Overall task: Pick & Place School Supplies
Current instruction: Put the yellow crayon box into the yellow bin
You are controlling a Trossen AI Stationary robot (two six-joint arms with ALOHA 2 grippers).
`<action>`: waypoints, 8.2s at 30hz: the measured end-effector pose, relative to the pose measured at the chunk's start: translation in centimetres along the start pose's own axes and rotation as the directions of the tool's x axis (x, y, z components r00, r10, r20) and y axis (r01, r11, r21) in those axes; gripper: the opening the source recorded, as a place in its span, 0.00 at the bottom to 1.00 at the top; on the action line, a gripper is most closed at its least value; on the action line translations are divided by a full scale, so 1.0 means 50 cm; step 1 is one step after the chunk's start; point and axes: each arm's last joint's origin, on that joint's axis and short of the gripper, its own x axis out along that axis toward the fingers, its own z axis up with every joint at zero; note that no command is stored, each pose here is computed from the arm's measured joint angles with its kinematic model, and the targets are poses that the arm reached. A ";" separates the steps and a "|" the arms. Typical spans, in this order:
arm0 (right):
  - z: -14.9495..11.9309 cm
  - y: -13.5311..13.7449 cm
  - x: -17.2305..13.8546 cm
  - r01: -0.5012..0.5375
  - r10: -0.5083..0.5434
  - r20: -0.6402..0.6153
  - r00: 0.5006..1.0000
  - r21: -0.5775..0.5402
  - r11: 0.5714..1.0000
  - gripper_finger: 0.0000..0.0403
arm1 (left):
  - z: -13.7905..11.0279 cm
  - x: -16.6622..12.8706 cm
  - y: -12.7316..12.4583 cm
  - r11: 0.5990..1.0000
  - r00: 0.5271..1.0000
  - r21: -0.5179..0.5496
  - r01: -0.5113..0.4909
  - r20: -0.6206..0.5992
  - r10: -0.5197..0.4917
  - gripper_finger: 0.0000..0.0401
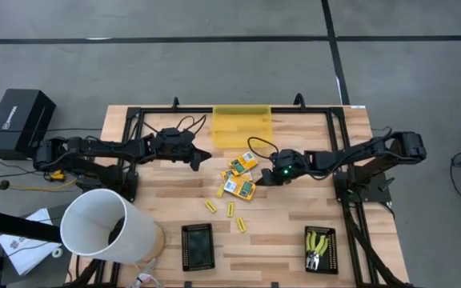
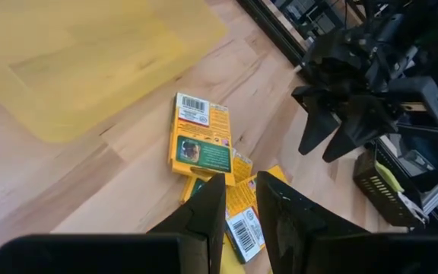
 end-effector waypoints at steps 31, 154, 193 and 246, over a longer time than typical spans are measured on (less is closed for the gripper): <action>0.014 -0.012 0.118 -0.088 0.086 0.026 0.996 0.078 0.993 0.05 | -0.041 0.002 0.035 0.999 0.997 -0.018 -0.052 -0.058 0.051 0.18; 0.174 0.099 -0.097 -0.319 0.349 0.177 0.920 -0.181 0.930 0.42 | -0.076 0.211 -0.113 0.255 0.961 0.964 0.078 -0.140 0.236 0.34; 0.212 0.102 -0.124 -0.390 0.444 0.244 0.862 -0.240 0.889 0.41 | -0.098 0.281 -0.049 0.193 0.958 0.978 0.082 -0.131 0.255 0.34; 0.286 0.236 -0.300 -0.260 0.698 0.308 0.647 -0.771 0.581 0.41 | 0.242 -0.100 -0.172 0.891 0.921 0.431 0.141 0.273 -0.278 0.00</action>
